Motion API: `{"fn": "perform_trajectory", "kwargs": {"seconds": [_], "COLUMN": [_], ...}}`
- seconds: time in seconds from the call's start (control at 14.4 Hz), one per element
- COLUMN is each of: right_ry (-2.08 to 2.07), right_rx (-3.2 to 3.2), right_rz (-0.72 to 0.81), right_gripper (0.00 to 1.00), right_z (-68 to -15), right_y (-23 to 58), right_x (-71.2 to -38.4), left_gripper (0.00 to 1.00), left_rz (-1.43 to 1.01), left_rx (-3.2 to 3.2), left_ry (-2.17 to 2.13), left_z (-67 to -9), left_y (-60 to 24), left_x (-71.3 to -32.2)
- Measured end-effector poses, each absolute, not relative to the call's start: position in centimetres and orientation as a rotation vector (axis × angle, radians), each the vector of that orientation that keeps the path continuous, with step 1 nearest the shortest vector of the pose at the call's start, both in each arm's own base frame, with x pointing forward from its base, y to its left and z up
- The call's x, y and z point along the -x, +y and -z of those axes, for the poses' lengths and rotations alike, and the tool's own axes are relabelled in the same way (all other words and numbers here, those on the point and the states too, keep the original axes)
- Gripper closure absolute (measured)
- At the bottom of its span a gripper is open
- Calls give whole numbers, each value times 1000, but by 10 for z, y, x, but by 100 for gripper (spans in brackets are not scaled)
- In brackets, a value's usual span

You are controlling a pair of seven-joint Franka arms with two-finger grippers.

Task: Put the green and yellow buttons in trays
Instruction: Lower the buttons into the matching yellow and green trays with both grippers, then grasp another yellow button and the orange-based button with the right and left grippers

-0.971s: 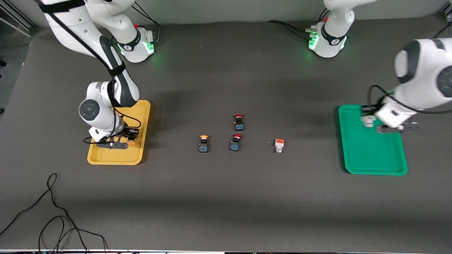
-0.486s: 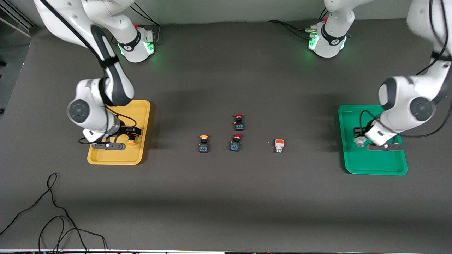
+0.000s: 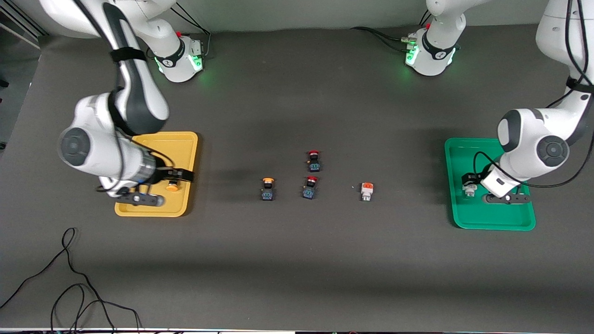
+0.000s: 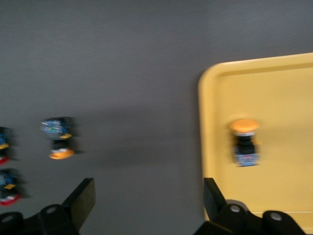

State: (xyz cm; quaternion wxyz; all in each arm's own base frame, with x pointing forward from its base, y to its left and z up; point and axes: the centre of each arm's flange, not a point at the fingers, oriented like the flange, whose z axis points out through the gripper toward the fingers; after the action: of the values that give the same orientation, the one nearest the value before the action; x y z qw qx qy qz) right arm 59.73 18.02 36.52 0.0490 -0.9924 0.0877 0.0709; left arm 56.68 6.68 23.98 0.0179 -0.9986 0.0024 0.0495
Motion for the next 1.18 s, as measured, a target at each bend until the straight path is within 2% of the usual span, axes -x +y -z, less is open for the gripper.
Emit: {"fn": "perform_trajectory", "kwargs": {"seconds": [0.07, 0.35, 0.49, 0.69, 0.9, 1.18], "right_ry": [301, 357, 348, 352, 327, 303], "right_rx": [3037, 3057, 3067, 3086, 3106, 3124], "right_rz": [-212, -189, -155, -101, -50, -43], "right_gripper": [2, 0, 0, 0, 0, 1], "right_z": [-358, -314, -284, -234, -184, -160], "right_y": [213, 340, 367, 373, 383, 392], "right_x": [-600, -603, -608, -614, -608, -598], "left_gripper": [2, 0, 0, 0, 0, 0], "left_rz": [-197, -210, -201, -214, -181, -125], "left_rx": [3087, 3056, 3062, 3094, 3096, 3112], "left_ry": [-1, 31, 143, 287, 387, 397], "left_z": [-260, -345, -341, -309, -286, -279], "left_y": [70, 53, 7, -105, -219, -291], "left_x": [-574, -604, -608, -602, -578, -551]}}
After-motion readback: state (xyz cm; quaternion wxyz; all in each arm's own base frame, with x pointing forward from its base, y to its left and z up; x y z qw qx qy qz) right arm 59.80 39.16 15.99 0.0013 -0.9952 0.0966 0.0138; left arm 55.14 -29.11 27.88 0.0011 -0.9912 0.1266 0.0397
